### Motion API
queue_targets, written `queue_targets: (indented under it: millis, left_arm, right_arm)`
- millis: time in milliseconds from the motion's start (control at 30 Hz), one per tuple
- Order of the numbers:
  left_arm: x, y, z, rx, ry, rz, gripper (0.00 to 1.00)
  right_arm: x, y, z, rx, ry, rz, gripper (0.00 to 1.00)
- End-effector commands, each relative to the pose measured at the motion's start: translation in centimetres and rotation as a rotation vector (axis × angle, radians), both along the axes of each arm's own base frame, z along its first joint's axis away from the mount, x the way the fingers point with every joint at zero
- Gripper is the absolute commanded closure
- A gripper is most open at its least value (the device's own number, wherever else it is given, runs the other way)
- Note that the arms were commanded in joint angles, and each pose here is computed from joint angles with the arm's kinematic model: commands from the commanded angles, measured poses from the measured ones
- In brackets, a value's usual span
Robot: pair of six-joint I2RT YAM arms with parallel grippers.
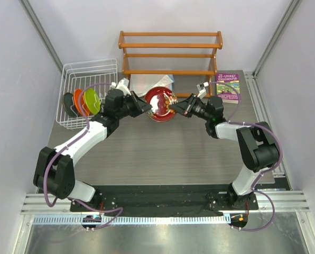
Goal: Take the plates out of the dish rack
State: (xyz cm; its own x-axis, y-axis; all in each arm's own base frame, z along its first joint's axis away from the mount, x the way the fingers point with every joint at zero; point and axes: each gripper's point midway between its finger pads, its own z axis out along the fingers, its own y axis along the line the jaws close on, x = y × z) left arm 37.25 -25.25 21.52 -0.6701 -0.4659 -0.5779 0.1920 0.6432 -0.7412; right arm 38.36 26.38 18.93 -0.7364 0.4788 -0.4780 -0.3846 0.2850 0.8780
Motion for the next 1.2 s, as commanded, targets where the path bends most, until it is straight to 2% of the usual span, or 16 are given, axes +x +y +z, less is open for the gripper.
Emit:
queue_targets:
  millis: [0, 33, 67, 100, 233, 300, 333, 400, 433, 567, 833, 1100, 1133, 1167]
  left_arm:
    - [0.3, -1.1, 3.5, -0.026, -0.127, -0.032, 0.76]
    - [0.3, -1.0, 3.1, -0.011, -0.119, -0.029, 0.60]
    - [0.5, -0.8, 3.2, 0.011, -0.130, -0.026, 0.49]
    - [0.6, -0.3, 2.4, 0.045, -0.105, 0.001, 0.23]
    - [1.1, 2.3, 2.1, 0.177, -0.120, 0.091, 0.06]
    - [1.7, 4.4, 2.2, 0.268, -0.147, 0.175, 0.04]
    - [1.5, 5.3, 1.9, 0.312, -0.137, 0.197, 0.04]
    - [1.5, 7.3, 3.1, 0.386, -0.171, 0.262, 0.00]
    - [1.6, 9.0, 3.0, 0.450, -0.158, 0.330, 0.01]
    - [1.6, 13.7, 3.5, 0.585, -0.120, 0.487, 0.01]
    - [2.1, 19.2, 2.8, 0.704, -0.068, 0.630, 0.01]
    - [2.3, 21.7, 1.7, 0.717, -0.031, 0.669, 0.01]
    - [2.3, 22.0, 1.7, 0.719, -0.028, 0.676, 0.01]
    - [2.4, 22.1, 1.5, 0.721, -0.024, 0.674, 0.01]
  right_arm:
    - [-0.4, -0.1, 2.1, -0.048, -0.131, -0.019, 0.99]
    - [-0.1, -0.7, 1.0, -0.091, -0.102, -0.048, 0.99]
    - [-0.1, -1.2, 1.5, -0.107, -0.105, -0.071, 0.99]
    - [0.2, -1.9, 1.1, -0.135, -0.094, -0.094, 0.99]
    - [-0.1, -5.3, -0.6, -0.276, -0.036, -0.189, 0.99]
    - [-0.4, -6.7, -0.5, -0.316, -0.021, -0.225, 0.99]
    - [-0.8, -7.8, -1.7, -0.364, 0.043, -0.237, 0.99]
    - [-0.9, -9.5, -2.5, -0.459, 0.064, -0.280, 0.99]
    - [-1.8, -10.1, -3.8, -0.501, 0.122, -0.277, 0.99]
    - [-3.4, -11.4, -5.7, -0.571, 0.167, -0.265, 0.99]
    - [-4.6, -13.0, -9.2, -0.638, 0.262, -0.308, 0.99]
    - [-4.5, -13.0, -12.5, -0.669, 0.353, -0.279, 0.99]
    - [-4.4, -13.1, -13.0, -0.678, 0.363, -0.280, 0.96]
    - [-4.3, -13.2, -13.2, -0.684, 0.366, -0.279, 0.87]
